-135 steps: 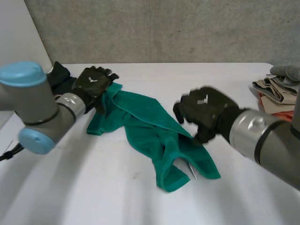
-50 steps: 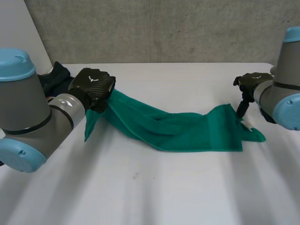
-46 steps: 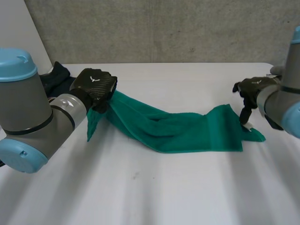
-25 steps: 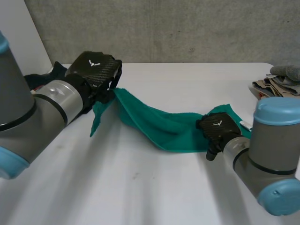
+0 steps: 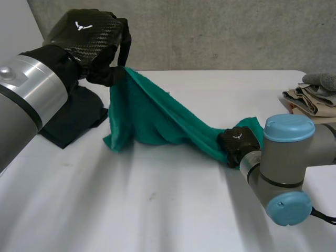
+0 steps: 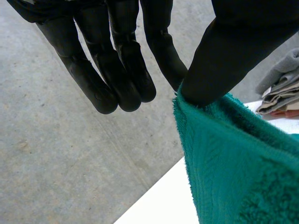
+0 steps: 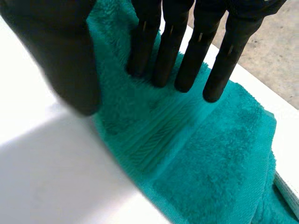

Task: Fold the laundry.

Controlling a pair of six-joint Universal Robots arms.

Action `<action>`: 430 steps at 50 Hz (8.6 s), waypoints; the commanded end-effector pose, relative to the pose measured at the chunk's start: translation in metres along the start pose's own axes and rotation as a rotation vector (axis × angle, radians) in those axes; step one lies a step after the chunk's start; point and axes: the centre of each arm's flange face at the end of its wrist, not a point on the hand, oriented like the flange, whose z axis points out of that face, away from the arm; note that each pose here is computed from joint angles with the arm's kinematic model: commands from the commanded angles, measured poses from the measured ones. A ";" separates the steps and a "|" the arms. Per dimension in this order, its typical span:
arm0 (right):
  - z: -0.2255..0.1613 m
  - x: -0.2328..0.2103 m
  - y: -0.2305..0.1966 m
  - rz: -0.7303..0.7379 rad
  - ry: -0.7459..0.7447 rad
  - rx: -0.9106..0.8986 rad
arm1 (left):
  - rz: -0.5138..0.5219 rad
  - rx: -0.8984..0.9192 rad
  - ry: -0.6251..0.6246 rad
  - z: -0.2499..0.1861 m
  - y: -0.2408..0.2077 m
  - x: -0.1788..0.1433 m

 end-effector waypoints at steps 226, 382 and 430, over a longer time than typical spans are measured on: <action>-0.002 -0.057 -0.055 0.471 -0.096 0.022 | 0.233 0.239 -0.172 -0.008 -0.084 -0.024; 0.031 0.120 -0.025 -0.303 0.104 -0.009 | 0.310 -0.377 -0.177 0.072 0.203 -0.087; -0.034 0.222 -0.223 -0.261 0.759 0.730 | 0.532 0.409 -0.603 0.136 -0.038 -0.148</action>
